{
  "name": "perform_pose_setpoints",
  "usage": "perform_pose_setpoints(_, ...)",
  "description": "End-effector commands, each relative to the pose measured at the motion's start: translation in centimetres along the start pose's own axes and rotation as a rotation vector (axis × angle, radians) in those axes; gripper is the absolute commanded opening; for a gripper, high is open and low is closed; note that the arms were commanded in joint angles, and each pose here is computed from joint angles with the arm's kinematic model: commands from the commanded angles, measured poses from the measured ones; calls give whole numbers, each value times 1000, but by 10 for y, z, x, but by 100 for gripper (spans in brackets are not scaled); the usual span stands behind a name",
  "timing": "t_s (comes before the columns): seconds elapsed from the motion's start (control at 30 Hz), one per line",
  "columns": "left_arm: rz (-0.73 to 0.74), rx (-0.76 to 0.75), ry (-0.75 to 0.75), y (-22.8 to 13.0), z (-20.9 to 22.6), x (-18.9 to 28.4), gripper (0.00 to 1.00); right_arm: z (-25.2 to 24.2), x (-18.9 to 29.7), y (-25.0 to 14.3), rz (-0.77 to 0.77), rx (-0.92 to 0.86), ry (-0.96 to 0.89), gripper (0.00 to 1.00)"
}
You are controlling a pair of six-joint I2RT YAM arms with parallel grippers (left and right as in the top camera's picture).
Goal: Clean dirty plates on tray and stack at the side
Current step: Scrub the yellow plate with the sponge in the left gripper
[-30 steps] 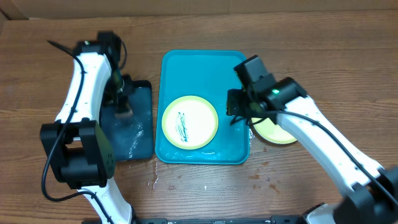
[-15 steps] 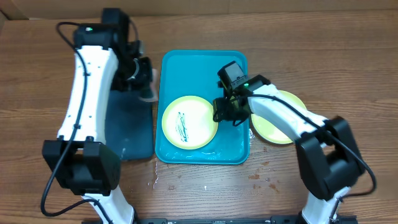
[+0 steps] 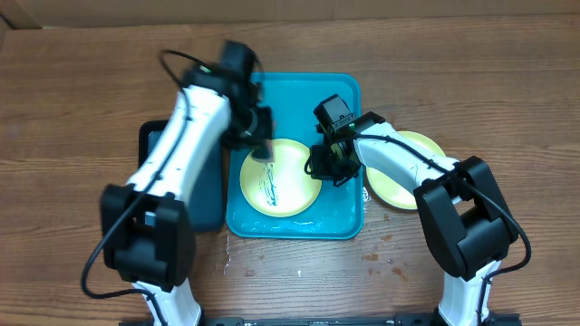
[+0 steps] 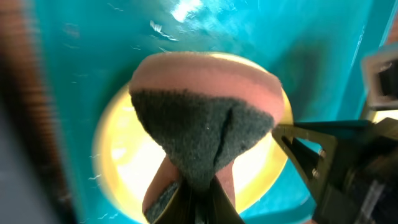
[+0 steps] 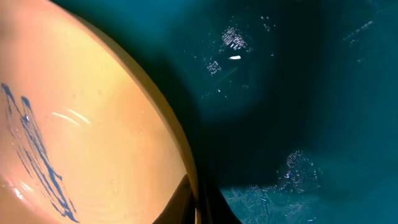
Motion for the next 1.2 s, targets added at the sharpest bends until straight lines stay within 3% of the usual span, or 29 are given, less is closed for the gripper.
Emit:
perform_pose_setpoints(0.0, 21, 18, 7, -21, -20, -32, 4, -8, -9, 0, 3, -62, -41, 4)
perform_pose_setpoints(0.23, 30, 67, 25, -48, -18, -81, 4, -12, -8, -5, 21, -67, -57, 4)
perform_pose_setpoints(0.4, -6, 106, 308, -53, 40, -81, 4, -12, -8, -5, 21, -68, -57, 4)
perform_pose_setpoints(0.5, -30, 47, 476, -49, 68, -71, 4, -12, -8, -5, 23, -68, -58, 4)
perform_pose_setpoints(0.7, -41, -14, 542, -41, 87, -64, 4, -13, -8, -6, 27, -69, -61, 4)
perform_pose_setpoints(0.83, -47, 0, 352, -35, 66, -76, 4, -13, -8, -6, 27, -69, -61, 4)
perform_pose_setpoints(1.07, 76, -54, -411, -48, -59, -99, 4, -13, -8, -6, 27, -69, -61, 4)
perform_pose_setpoints(1.17, 157, -69, -480, -65, -78, -110, 4, -13, -8, -6, 27, -69, -62, 4)
Point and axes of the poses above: each gripper's point midway between its finger pads, its own x axis back along the fingers, its own z axis along the line the jaws close on, y = z × x, the point moved 2 cm from there along x, back along the fingers, and after that the axes turned 9 degrees about -x, right-handed, at the moved point
